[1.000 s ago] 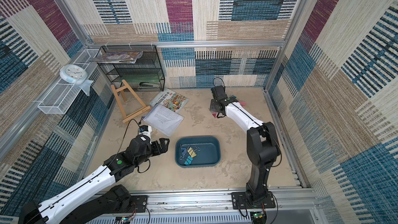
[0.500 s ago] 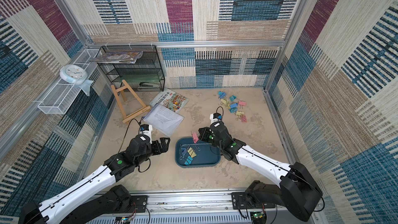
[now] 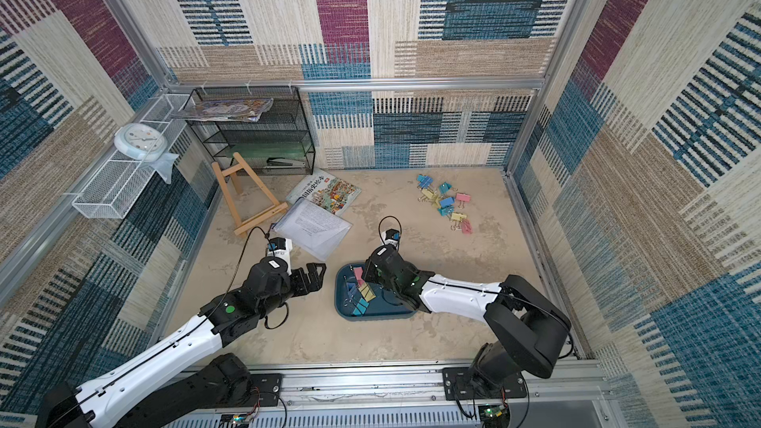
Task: Put the binder clips in the storage box
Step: Place the binder clip in the storage box.
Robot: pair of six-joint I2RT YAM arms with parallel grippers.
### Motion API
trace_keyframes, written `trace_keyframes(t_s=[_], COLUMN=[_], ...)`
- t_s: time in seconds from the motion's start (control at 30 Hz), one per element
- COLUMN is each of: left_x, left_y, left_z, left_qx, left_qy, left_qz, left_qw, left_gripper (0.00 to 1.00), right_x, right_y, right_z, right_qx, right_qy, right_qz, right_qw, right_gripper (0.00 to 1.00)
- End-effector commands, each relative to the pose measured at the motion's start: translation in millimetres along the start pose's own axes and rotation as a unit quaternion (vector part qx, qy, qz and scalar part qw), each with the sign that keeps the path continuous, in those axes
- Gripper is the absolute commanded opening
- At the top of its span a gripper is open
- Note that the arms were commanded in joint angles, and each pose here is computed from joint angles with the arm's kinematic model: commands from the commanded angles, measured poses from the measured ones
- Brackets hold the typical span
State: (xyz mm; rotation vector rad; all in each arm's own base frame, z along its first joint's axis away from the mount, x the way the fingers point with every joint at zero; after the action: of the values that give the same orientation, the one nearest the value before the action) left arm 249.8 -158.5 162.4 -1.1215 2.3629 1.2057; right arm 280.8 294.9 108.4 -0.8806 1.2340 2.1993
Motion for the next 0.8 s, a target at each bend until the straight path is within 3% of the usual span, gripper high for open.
trace_keyframes(t_s=[0.0, 0.1, 0.43, 0.57, 0.67, 0.77], left_x=[-1, -1, -2, -1, -1, -2], left_y=[-1, -1, -1, -2, -1, 1], left_z=[-3, -3, -2, -3, -2, -2], left_qx=[0.01, 0.01, 0.012, 0.014, 0.011, 0.011], left_qy=[0.001, 0.002, 0.004, 0.002, -0.003, -0.006], left_qz=[-0.004, -0.003, -0.01, -0.008, -0.008, -0.009], left_qw=[1.0, 1.0, 1.0, 1.0, 1.0, 1.0], left_gripper=[0.99, 0.99, 0.99, 0.99, 0.99, 0.99], right_x=[-3, 1, 1, -18, -48, -84], right_y=[-2, -1, 18, 41, 60, 64], right_z=[-6, -3, -14, -26, -36, -52], right_qx=[0.023, 0.022, 0.06, 0.1, 0.139, 0.148], right_qy=[0.02, 0.029, 0.051, 0.047, 0.083, 0.105], right_qz=[-0.018, -0.016, -0.017, -0.049, -0.093, -0.093], right_qw=[0.999, 0.999, 0.997, 0.993, 0.982, 0.979], right_gripper=[0.0, 0.02, 0.35, 0.46, 0.53, 0.55])
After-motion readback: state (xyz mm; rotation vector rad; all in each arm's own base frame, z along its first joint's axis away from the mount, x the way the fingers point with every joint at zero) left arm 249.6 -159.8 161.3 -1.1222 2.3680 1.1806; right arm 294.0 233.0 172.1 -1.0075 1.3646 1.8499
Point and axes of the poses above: each gripper's point midway between its finger pads, its own y axis back along the fingers, its own z axis along the line the jaws close on, x = y × z, the point moved 1 cm from there along y, back along the fingers, and after that the axes turned 15 degrees about y, right-handed, at the moved point
